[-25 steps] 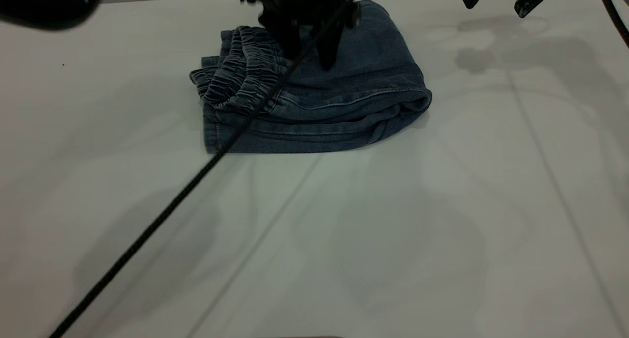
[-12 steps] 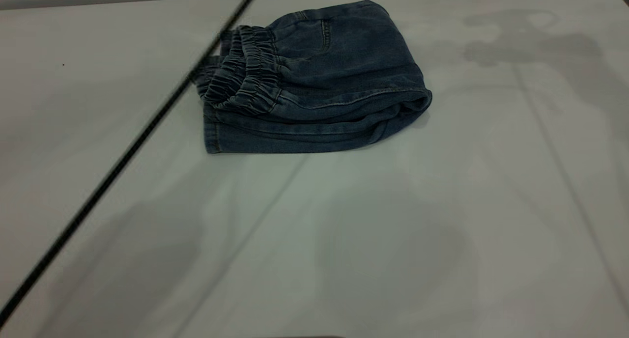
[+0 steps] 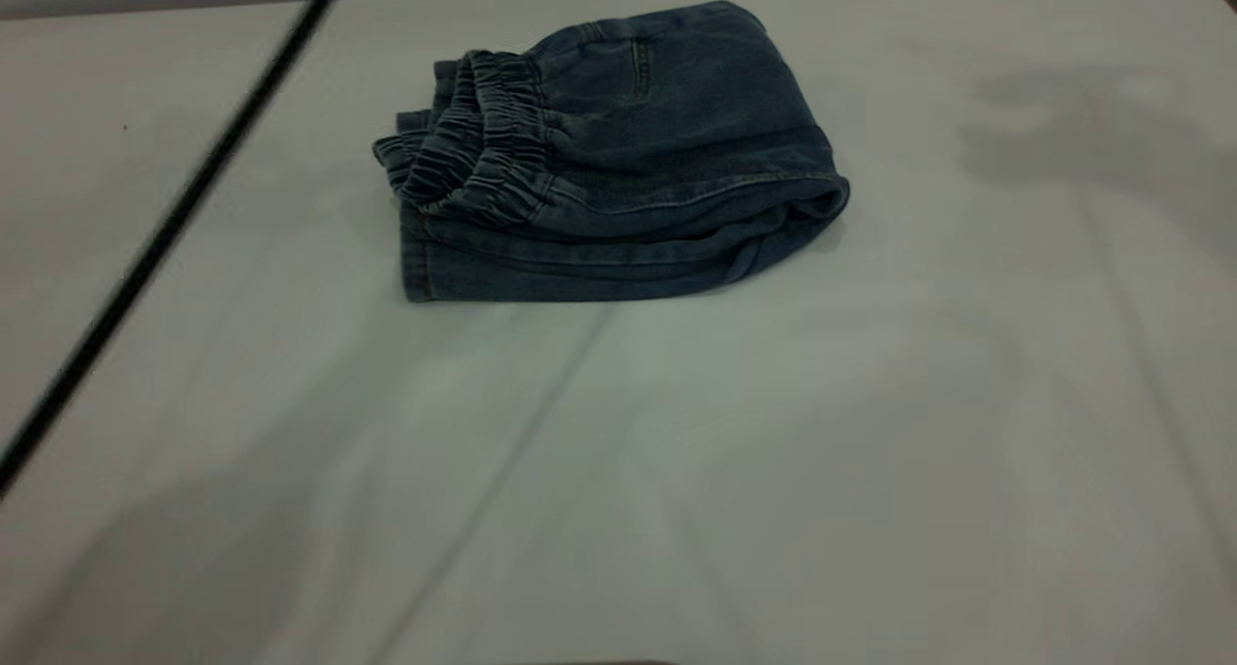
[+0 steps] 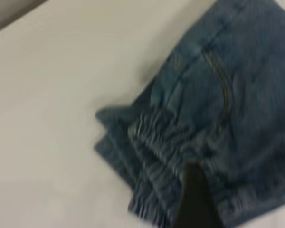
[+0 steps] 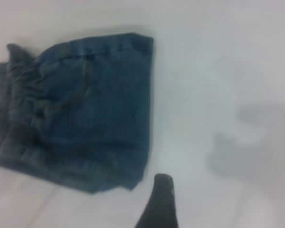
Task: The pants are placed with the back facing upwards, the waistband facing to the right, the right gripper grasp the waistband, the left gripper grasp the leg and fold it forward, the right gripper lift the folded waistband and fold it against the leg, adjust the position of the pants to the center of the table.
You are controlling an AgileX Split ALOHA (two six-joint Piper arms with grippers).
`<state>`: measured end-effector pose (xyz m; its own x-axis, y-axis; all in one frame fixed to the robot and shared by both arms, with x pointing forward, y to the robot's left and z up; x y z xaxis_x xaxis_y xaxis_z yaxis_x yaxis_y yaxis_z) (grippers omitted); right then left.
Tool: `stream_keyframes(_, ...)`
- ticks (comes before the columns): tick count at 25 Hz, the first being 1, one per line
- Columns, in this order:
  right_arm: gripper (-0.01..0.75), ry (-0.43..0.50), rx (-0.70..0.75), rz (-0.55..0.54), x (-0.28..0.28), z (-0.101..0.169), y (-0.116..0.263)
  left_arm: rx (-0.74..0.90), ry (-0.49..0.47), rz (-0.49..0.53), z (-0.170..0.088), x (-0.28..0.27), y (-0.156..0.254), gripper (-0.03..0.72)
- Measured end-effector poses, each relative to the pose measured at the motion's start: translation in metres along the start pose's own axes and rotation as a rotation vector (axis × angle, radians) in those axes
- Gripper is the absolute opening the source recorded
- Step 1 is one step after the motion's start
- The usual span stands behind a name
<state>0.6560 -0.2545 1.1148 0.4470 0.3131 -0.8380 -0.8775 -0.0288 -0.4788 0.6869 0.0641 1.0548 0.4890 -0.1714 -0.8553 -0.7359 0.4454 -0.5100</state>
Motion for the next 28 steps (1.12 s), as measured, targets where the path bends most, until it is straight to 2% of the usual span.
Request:
stream_keyframes(7, 0.586, -0.005, -0.036, -0.110, -0.096, 0.033, 0.056, -0.001, -0.012, -0.029, 0.008, -0.082, 0.027, 0.456)
stream_keyframes(14, 0.586, -0.007, -0.079, -0.236, -0.166, 0.056, 0.121, -0.002, -0.013, -0.031, 0.012, -0.148, 0.082, 0.456)
stream_keyframes(20, 0.586, -0.013, -0.071, -0.259, -0.182, 0.063, 0.180, -0.002, -0.013, -0.034, 0.014, -0.188, 0.139, 0.456)
stream_keyframes(28, 0.586, -0.021, -0.049, -0.314, -0.186, 0.066, 0.267, -0.009, -0.016, -0.107, 0.015, -0.237, 0.226, 0.456)
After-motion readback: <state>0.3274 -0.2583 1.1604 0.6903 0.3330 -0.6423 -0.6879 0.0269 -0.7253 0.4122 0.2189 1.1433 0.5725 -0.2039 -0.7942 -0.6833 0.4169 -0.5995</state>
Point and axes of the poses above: a point on each arm's last joint axis where the gripper is mounted, x pointing out along that axis toward the gripper, z along the wrist's bending axis when the last joint is at zero, y = z × x, the point moved 3 cm from there along x, pointing out along that axis toward the gripper
